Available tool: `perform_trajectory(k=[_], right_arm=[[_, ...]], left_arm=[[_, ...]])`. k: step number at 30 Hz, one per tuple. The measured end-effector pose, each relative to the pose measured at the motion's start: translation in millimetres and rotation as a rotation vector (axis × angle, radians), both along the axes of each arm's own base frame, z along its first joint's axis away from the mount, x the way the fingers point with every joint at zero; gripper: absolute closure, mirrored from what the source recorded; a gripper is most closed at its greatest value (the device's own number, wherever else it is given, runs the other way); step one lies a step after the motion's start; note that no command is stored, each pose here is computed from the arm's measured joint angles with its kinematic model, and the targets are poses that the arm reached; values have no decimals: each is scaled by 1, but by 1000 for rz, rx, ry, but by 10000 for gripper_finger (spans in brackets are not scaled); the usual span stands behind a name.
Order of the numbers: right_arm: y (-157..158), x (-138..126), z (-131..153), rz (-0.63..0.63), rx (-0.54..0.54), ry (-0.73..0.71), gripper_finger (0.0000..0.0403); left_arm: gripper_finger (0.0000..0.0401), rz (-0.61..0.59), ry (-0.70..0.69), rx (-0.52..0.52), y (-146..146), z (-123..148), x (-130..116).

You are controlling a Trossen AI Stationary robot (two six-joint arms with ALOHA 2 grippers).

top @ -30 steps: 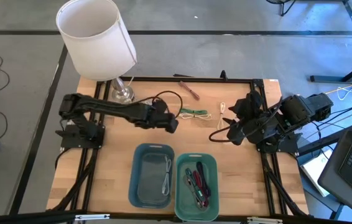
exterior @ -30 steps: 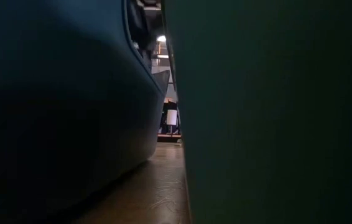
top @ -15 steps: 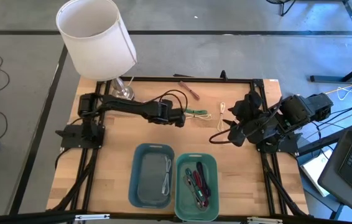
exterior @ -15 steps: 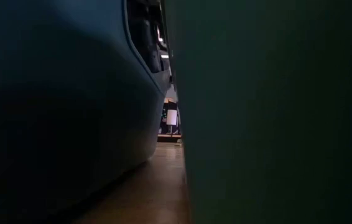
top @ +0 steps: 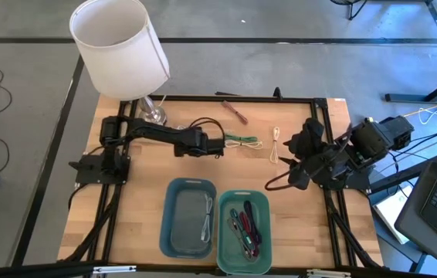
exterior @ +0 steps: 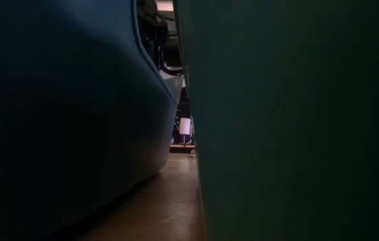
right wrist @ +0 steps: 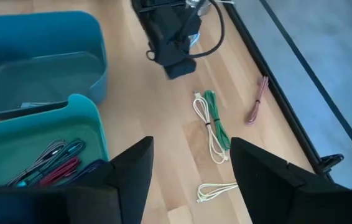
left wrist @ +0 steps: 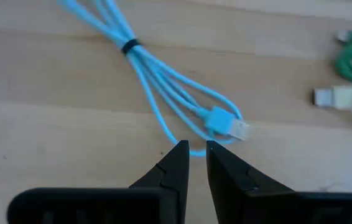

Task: Pick and place USB-C Cables
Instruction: Put the light blue charger cable into the blue container

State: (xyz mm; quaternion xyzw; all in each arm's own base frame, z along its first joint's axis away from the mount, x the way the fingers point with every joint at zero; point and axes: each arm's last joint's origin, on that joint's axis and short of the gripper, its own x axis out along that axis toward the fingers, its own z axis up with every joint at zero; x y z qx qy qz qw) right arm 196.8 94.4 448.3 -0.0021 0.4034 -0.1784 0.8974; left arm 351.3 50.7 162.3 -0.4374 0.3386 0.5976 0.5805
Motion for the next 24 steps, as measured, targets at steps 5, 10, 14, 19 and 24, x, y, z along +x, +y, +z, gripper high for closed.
perform_trajectory(k=[5, 10, 14, 19, 24], right_arm=[[2, -1, 0, 28, -15, 7, 187], [2, -1, 0, 42, -28, 14, 187], [2, -1, 0, 44, -28, 15, 187], [5, -2, 0, 63, -12, 22, 187], [8, -4, 0, 78, -13, 22, 187]], left_arm=[[330, 131, -40, -36, 2, -10, -6], [300, 130, -128, -4, 10, -3, 0], [267, 135, -133, 19, 20, 3, -3], [227, 150, -96, -2, 34, 7, -11], [203, 158, -75, -39, 37, 6, -14]])
